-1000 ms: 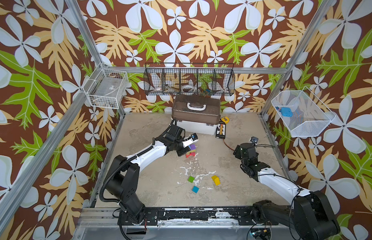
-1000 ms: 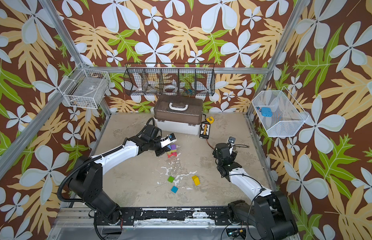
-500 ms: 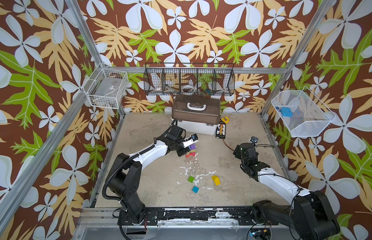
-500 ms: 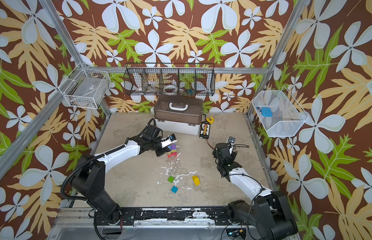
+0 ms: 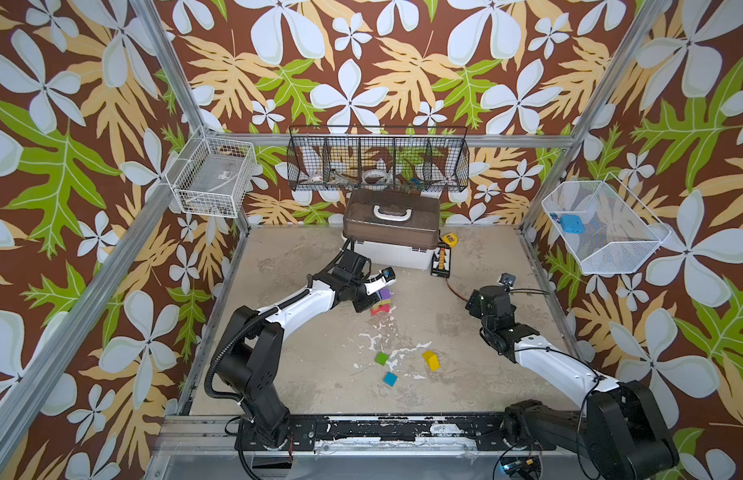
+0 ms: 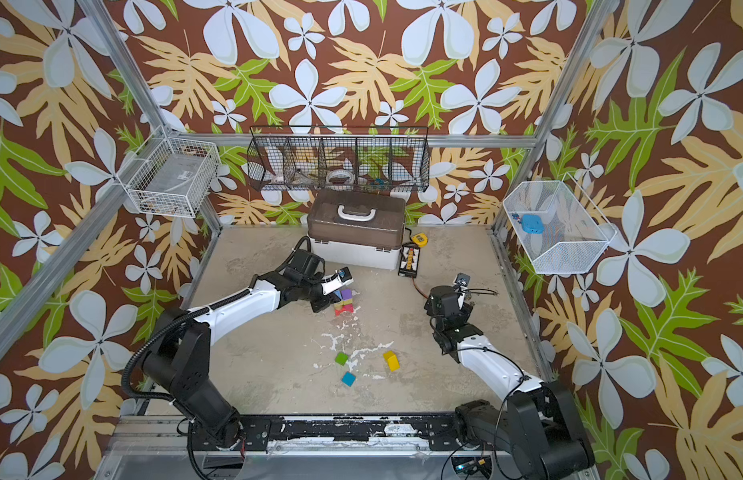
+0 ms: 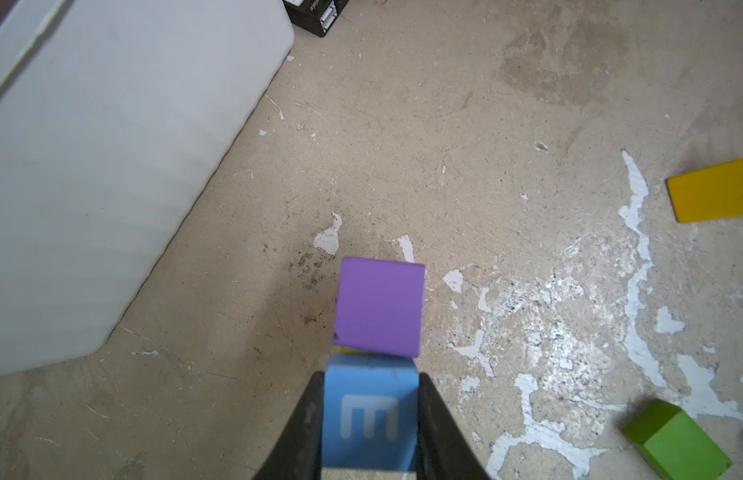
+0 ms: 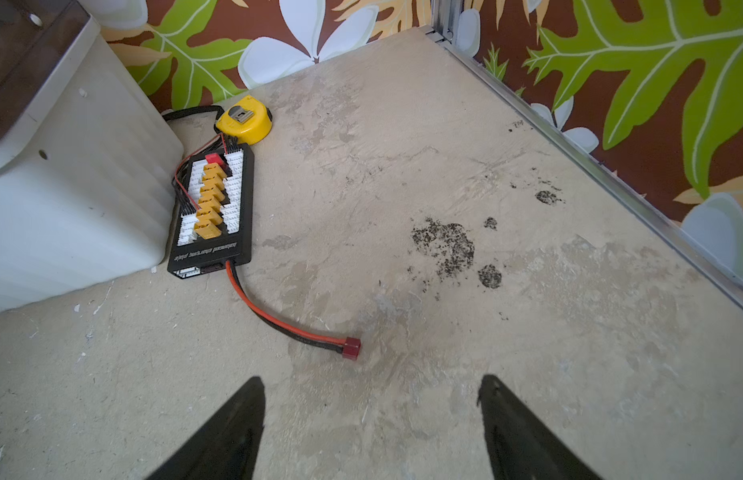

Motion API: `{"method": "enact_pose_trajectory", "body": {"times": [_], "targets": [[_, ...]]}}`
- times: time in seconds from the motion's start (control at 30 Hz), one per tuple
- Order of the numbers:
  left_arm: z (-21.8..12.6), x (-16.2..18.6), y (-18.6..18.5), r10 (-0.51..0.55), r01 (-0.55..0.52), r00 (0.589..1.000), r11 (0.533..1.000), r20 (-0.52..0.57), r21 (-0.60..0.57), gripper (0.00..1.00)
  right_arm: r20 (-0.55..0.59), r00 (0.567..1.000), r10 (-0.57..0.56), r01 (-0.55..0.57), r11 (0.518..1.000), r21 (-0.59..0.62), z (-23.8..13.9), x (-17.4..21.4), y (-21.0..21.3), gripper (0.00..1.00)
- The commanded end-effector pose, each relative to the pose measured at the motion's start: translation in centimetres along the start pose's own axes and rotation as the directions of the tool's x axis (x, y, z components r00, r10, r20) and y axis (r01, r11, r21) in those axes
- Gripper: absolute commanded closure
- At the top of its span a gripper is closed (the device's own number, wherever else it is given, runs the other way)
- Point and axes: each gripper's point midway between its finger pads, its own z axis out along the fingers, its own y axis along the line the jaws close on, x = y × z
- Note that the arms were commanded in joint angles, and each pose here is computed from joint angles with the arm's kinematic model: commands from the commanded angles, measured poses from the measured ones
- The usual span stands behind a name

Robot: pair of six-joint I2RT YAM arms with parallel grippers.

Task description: Build the wood block tower

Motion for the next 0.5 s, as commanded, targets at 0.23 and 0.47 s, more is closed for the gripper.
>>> {"method": "enact_pose_trajectory", "body": {"times": [0.23,0.47], "targets": [[-0.31,-0.59,0.46,-0.006,0.006,1.0,1.0,0.029,-0.023,0.66,0.012,1.0,-0.001,0.001,1.0,-0.006,-0.02,-0.46,0.27,0.19],[-0.32,-0.73,0.72,-0.013,0.014,0.999,0.999,0.031,-0.034,0.54,0.012,1.0,-0.001,0.001,1.0,-0.006,-0.02,-0.47,0.26,0.19]]}}
